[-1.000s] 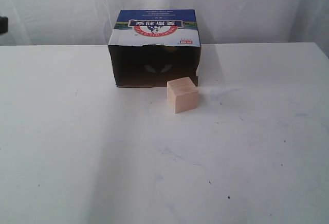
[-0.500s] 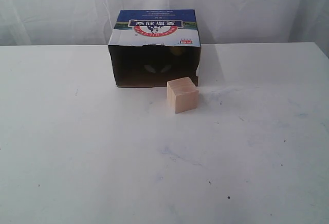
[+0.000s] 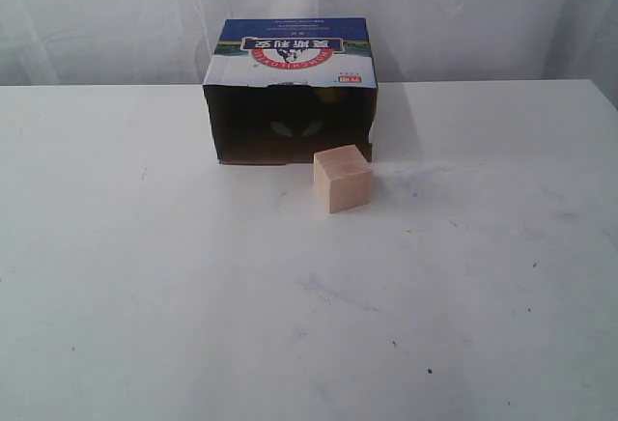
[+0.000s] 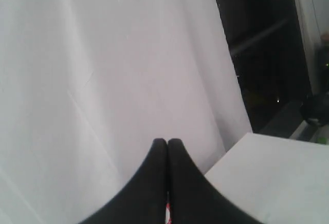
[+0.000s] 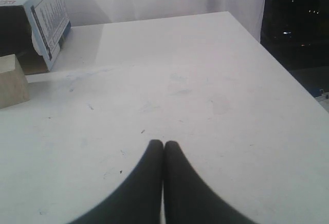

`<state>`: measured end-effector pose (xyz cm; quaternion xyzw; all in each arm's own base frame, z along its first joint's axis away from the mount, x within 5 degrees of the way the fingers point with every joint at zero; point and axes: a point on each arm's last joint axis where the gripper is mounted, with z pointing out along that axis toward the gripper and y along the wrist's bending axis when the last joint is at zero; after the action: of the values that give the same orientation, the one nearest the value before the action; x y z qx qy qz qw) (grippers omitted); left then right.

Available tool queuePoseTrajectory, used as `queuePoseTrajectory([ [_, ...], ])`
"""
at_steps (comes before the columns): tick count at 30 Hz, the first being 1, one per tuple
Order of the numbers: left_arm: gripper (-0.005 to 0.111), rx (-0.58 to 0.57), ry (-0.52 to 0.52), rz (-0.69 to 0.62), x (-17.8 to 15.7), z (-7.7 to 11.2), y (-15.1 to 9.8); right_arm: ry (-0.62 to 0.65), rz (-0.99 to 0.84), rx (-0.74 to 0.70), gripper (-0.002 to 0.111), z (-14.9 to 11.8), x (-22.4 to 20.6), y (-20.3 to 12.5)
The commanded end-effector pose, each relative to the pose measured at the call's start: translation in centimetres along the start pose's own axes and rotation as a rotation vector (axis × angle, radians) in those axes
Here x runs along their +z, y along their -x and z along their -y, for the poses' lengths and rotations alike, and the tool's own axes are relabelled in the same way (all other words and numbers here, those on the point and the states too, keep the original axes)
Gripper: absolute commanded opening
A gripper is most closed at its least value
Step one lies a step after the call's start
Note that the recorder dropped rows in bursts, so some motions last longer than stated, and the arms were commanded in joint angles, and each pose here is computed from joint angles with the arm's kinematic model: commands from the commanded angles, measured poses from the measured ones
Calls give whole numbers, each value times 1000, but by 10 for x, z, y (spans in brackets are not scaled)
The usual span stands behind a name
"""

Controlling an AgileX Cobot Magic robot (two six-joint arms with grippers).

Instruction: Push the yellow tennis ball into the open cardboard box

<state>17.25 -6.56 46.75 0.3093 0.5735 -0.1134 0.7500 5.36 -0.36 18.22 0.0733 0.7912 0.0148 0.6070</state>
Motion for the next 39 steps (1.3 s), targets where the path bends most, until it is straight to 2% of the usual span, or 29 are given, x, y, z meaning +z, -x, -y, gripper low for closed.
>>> queuePoseTrajectory([
  [1,0,32,-20,-24,-1,2,-3,2,10,0,0,0,0,0],
  [5,0,-1,54,-78,-5,1,-21,2,10,0,0,0,0,0],
  [7,0,-37,49,-183,-7,6,-43,2,10,0,0,0,0,0],
  [8,0,-92,37,-247,-8,9,-54,2,10,0,0,0,0,0],
  [9,0,-106,39,-361,-12,12,-72,2,10,0,0,0,0,0],
  [11,0,-198,108,-505,-18,12,-95,2,10,0,0,0,0,0],
  [12,0,-231,181,-582,-23,10,-110,2,10,0,0,0,0,0],
  [13,0,-253,245,-599,-26,7,-117,2,10,0,0,0,0,0],
  [14,0,-257,301,-609,-28,5,-124,2,10,0,0,0,0,0],
  [15,0,-311,375,-572,-29,2,-130,2,10,0,0,0,0,0],
  [18,0,-312,453,-454,-30,1,-139,2,10,0,0,0,0,0],
  [20,0,-296,464,-423,-32,2,-145,2,10,0,0,0,0,0],
  [23,0,-268,453,-443,-32,4,-148,2,10,0,0,0,0,0],
  [26,0,-220,445,-445,-32,3,-148,2,10,0,0,0,0,0],
  [30,0,-210,457,-406,-31,1,-144,2,10,0,0,0,0,0],
  [39,0,-270,381,-636,-39,13,-162,2,10,0,0,0,0,0],
])
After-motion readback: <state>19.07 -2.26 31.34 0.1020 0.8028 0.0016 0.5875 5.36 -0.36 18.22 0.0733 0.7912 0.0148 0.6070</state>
